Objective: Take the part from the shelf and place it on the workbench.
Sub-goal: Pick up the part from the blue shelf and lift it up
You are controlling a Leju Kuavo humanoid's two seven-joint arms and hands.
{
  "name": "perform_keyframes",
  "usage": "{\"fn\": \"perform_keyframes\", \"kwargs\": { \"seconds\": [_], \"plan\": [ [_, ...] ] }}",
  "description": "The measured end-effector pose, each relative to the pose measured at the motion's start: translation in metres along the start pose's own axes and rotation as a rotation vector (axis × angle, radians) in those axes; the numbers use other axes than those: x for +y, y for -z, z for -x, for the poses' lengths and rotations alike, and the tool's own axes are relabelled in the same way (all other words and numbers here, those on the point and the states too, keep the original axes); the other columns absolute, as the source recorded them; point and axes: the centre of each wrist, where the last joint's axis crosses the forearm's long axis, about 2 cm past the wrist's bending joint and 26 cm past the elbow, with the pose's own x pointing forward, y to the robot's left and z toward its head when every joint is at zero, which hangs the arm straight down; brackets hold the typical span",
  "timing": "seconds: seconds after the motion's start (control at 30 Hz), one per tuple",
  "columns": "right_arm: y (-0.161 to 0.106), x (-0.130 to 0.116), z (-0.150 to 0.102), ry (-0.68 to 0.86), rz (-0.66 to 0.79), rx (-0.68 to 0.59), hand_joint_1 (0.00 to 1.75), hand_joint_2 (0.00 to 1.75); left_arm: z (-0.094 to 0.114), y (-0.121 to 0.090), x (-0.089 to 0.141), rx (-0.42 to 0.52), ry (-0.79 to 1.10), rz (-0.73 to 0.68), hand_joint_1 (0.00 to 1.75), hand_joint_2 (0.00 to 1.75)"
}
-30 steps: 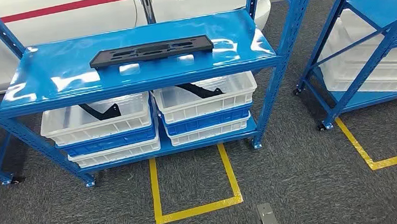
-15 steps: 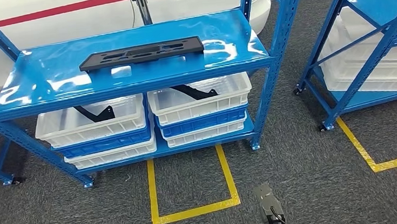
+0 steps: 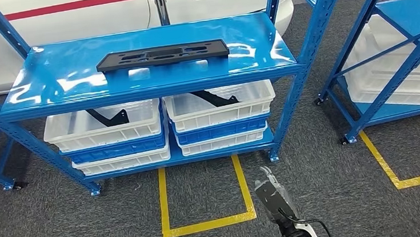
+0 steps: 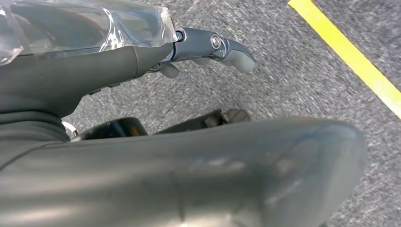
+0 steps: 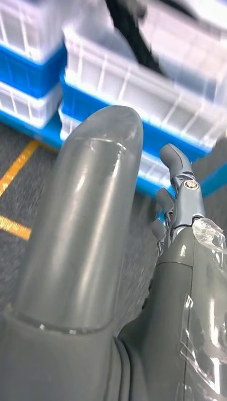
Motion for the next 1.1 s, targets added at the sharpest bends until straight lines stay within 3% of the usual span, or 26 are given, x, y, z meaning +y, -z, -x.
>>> {"fn": "perform_keyframes", "kwargs": {
  "seconds": [0.3,0.6,1.1],
  "plan": [
    [0.017,-0.02,-0.073,-0.108,-0.036,-0.253,0.0,0.0,0.0,0.0,-0.001,-0.002,0.017,0.012,0.0,0.0],
    [0.013,-0.032,-0.135,-0.296,-0.01,-0.459,0.0,0.0,0.0,-0.001,-0.003,0.001,0.036,0.027,0.0,0.0],
    [-0.005,-0.045,-0.172,-0.567,0.086,-0.588,0.0,0.0,0.0,-0.001,-0.004,-0.003,0.059,0.036,0.0,0.0]
  ]
}}
